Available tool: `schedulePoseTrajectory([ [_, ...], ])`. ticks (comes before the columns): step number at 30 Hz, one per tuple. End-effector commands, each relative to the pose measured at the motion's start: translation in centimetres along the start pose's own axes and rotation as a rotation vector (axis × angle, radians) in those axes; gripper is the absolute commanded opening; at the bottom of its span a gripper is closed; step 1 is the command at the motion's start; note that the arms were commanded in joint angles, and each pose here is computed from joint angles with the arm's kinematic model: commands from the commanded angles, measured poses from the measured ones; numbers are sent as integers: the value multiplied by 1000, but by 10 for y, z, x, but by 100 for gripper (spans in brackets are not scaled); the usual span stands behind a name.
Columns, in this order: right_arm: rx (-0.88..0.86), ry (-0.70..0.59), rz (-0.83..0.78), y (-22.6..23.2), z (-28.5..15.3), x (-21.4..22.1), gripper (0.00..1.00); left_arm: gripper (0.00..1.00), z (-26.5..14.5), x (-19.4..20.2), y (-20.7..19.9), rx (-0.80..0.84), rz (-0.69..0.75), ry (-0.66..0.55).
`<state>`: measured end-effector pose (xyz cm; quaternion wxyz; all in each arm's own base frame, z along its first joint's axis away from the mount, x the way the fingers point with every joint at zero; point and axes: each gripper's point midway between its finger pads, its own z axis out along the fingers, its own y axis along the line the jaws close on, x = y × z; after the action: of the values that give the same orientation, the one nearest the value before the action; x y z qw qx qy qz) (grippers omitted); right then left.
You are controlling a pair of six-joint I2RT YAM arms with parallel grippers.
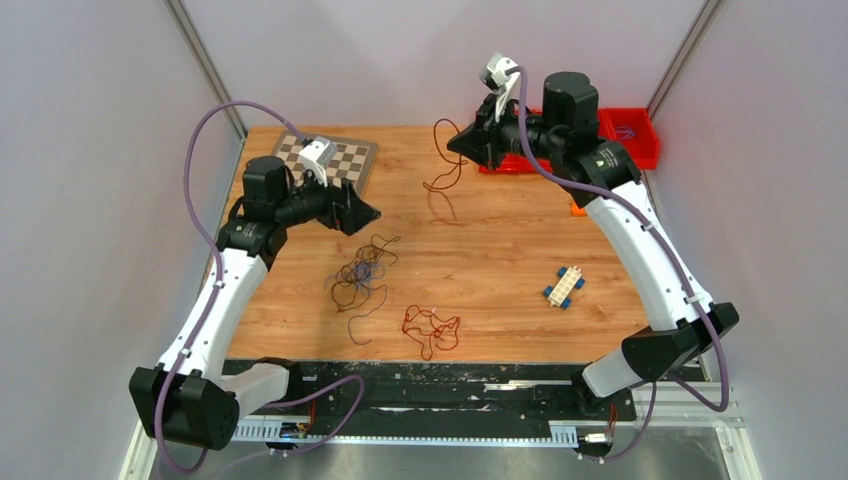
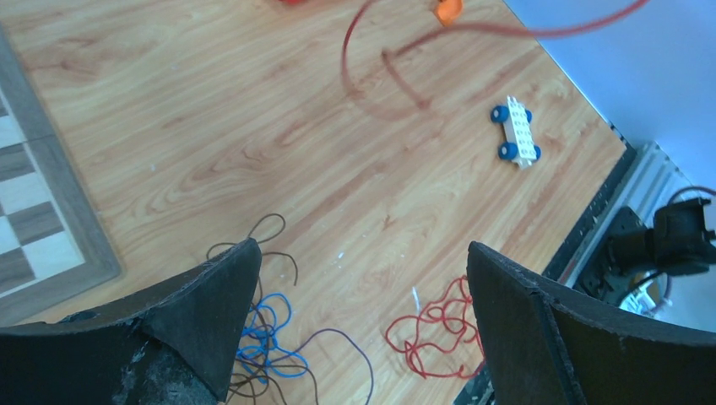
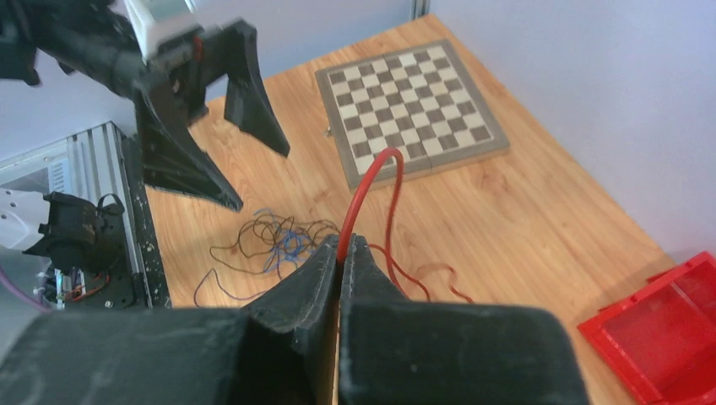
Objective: Untangle the cables
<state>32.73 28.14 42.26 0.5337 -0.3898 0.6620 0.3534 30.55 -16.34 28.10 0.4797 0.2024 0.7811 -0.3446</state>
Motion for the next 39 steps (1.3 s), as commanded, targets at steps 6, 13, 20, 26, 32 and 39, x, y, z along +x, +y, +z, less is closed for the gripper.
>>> schedulePoseTrajectory([
  [6,122,-147,-150,-3,-31,-53,0,100,4,-4,-16,139,111,-25],
  [13,357,-130,-137,-74,-43,-55,0,100,9,-7,-12,145,118,-17],
  [20,474,-117,-89,-143,-60,-49,0,100,11,-1,-9,148,131,0],
  [26,614,-70,-53,-231,-84,-21,0,100,17,0,-4,150,127,11],
  [32,704,-40,-8,-320,-106,14,0,100,25,3,2,151,107,30],
  [39,720,-25,-11,-377,-97,48,0,100,33,4,10,143,78,49],
])
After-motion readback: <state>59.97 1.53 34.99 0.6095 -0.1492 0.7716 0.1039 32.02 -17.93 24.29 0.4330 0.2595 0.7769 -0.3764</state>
